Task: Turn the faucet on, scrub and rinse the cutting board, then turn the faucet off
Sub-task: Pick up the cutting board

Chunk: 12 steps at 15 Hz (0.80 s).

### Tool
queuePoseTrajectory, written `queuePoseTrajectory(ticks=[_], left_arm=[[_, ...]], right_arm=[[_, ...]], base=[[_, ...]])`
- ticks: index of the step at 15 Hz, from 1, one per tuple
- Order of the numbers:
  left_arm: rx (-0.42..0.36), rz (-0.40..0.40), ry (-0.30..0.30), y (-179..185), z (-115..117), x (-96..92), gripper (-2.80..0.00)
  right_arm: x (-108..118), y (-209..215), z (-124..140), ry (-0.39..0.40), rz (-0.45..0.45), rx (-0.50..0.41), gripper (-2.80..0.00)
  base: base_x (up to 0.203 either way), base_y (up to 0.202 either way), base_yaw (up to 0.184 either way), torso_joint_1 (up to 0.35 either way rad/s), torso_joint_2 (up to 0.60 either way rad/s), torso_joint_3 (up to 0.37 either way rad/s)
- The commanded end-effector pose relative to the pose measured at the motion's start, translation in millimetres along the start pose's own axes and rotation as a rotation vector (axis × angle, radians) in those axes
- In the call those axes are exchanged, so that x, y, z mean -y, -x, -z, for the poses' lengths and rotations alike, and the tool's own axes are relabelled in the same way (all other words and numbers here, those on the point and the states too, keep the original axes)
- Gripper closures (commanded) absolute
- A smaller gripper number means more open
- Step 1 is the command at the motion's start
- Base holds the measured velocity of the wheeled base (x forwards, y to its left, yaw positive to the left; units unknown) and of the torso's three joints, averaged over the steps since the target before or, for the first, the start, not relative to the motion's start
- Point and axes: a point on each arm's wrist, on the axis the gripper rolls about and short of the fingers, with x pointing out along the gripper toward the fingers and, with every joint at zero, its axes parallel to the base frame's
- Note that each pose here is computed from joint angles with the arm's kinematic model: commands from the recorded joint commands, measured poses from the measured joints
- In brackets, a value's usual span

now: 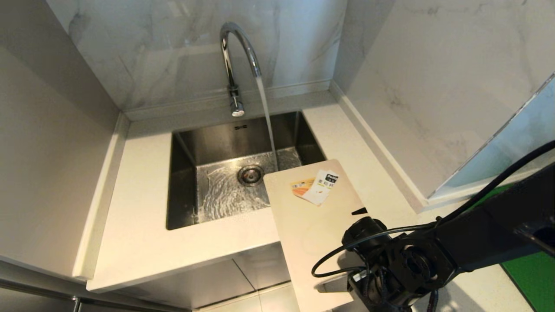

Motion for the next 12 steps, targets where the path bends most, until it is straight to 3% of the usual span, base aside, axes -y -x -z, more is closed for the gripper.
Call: queuePoseTrajectory(ticks=[1, 5, 12], left_arm=[[-0.001, 0.000, 0.000, -0.1, 0.0, 0.0, 0.00], [-0.001, 0.000, 0.000, -0.1, 0.0, 0.0, 0.00], [-0.002, 0.000, 0.000, -0.2, 0.3, 0.0, 0.00]], right_arm=[[-5.3, -5.6, -2.8, -0.010, 0.006, 0.005, -2.80], [-13.6, -4.8, -12.6, -0.017, -0.017, 0.015, -2.80], [-13.3, -20.8, -13.1, -0.001, 0.034, 0.010, -2.80]], base=[[0.000, 0.000, 0.000, 0.000, 0.00, 0.000], [0.000, 0.000, 0.000, 0.000, 0.00, 0.000], [0.000, 0.000, 0.000, 0.000, 0.00, 0.000]])
